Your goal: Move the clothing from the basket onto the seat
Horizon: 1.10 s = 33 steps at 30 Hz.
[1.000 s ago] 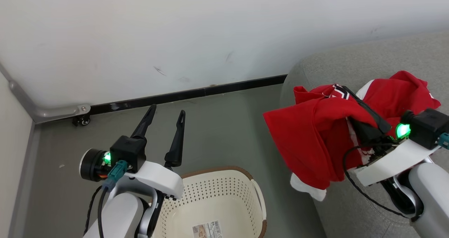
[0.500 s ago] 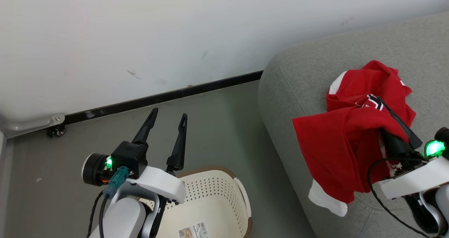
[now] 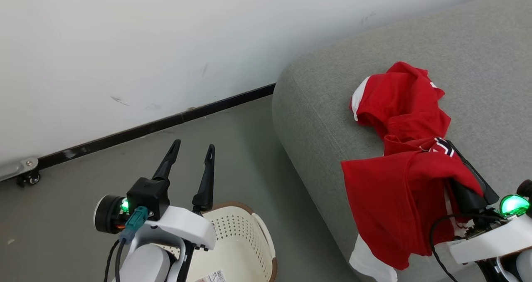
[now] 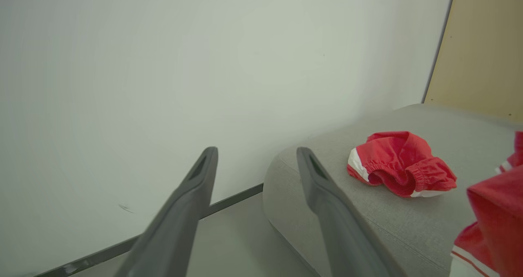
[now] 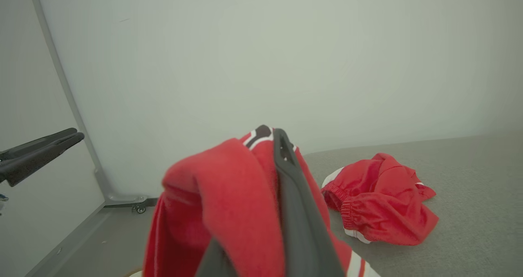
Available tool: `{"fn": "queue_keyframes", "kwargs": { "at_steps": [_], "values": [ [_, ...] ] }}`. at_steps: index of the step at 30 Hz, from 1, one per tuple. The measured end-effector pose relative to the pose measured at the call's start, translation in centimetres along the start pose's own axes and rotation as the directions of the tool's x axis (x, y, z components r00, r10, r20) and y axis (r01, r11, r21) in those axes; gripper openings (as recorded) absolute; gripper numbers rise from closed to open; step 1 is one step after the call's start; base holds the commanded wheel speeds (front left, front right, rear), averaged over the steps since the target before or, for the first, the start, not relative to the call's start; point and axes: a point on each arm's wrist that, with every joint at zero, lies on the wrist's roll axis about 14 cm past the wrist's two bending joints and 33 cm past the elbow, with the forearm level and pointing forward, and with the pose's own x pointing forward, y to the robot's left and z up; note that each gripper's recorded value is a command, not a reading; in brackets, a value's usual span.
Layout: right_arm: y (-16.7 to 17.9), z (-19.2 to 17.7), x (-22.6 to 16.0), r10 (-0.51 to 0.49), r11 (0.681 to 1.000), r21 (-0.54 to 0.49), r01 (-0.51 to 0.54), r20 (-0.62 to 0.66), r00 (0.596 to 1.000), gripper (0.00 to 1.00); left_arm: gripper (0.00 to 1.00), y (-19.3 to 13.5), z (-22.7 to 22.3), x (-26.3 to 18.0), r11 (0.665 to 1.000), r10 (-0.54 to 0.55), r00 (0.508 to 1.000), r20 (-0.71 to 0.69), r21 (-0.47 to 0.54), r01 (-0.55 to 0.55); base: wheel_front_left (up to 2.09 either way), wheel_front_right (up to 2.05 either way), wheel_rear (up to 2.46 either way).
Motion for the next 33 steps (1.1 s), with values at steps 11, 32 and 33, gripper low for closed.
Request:
{"fn": "queue_keyframes", "kwargs": {
  "at_steps": [11,32,33],
  "values": [
    [0.0,0.2,-1.2,-0.029,0.999,0.019,0.030,-0.014,0.999,0.00,1.00,0.1,-1.1,0.3,1.000,0.010,1.000,-0.022,0.000,-0.010,0.00,0.00,0.00],
    [-3.5,10.2,8.1,-0.042,0.994,-0.092,0.053,0.112,0.993,0.00,1.00,2.2,-4.6,0.8,0.999,0.019,0.996,-0.088,0.037,-0.015,0.00,0.00,0.00],
    [-4.0,10.8,8.5,-0.054,0.993,-0.093,0.066,0.120,0.991,0.00,1.00,2.3,-4.8,0.8,0.999,0.019,0.996,-0.092,0.036,-0.016,0.00,0.00,0.00]
  ]
}}
